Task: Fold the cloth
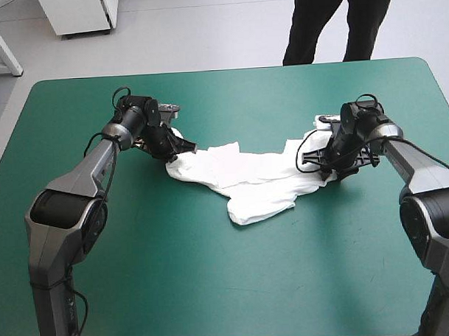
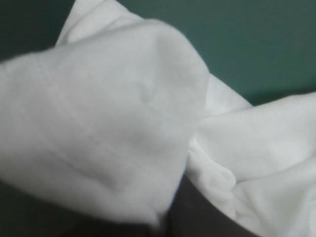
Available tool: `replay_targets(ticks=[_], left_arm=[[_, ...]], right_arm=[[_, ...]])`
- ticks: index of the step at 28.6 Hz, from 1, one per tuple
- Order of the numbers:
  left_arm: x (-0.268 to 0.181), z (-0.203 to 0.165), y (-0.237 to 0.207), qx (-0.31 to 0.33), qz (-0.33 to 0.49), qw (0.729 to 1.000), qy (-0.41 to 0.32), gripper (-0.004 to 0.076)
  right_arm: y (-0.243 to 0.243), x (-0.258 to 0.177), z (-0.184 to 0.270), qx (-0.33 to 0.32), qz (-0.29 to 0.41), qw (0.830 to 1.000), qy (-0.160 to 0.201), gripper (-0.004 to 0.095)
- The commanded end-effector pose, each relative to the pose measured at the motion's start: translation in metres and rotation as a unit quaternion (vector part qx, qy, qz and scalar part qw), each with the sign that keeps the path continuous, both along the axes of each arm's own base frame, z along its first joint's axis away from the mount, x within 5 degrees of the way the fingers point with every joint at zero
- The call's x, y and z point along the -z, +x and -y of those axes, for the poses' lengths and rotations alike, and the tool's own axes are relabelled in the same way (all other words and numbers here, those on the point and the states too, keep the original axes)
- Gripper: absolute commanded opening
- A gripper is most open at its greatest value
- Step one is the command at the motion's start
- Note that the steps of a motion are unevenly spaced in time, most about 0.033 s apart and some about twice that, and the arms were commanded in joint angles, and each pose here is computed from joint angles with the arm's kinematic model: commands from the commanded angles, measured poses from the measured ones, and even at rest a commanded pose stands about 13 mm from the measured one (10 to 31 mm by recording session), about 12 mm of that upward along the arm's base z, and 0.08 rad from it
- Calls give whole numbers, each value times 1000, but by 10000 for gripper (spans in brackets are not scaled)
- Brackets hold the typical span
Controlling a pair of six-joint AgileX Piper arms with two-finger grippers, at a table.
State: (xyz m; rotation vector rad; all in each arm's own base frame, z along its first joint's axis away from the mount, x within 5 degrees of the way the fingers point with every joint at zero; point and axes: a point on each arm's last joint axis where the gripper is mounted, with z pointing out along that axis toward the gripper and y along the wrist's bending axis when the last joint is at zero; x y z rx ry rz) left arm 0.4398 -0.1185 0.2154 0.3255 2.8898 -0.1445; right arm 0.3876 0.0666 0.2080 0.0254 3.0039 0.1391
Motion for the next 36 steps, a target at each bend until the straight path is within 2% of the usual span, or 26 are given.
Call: replay_targets(ticks=[1, 5, 9, 17, 23, 31, 32, 35, 36], left_arm=[[-17, -5, 0, -1, 27, 1000, 13, -10], [-25, -6, -3, -1, 30, 999, 12, -10], [-50, -10, -13, 6, 45, 999, 17, -10], [-141, -19, -56, 5, 131, 991, -13, -10], [-213, -26, -113, 23, 203, 977, -63, -10], [-296, -48, -203, 23, 349, 931, -102, -10], [-316, -52, -228, 25, 394, 910, -128, -10], [-342, -59, -262, 24, 467, 870, -159, -10], [-357, -61, -281, 27, 498, 847, -184, -10]], right_arm=[[2, 3, -1, 4, 4, 1000, 6, -14], [-2, -10, 2, -7, 15, 1000, -6, -17], [-14, -41, 6, -16, 40, 999, -14, -18], [-62, -136, 14, -15, 160, 987, -2, -17], [-119, -203, 22, -20, 259, 965, 12, -17], [-203, -281, 33, -45, 410, 911, 23, -17], [-222, -300, 36, -44, 448, 893, 26, -17], [-246, -329, 40, -48, 502, 863, 28, -17], [-257, -342, 41, -49, 524, 849, 30, -17]])
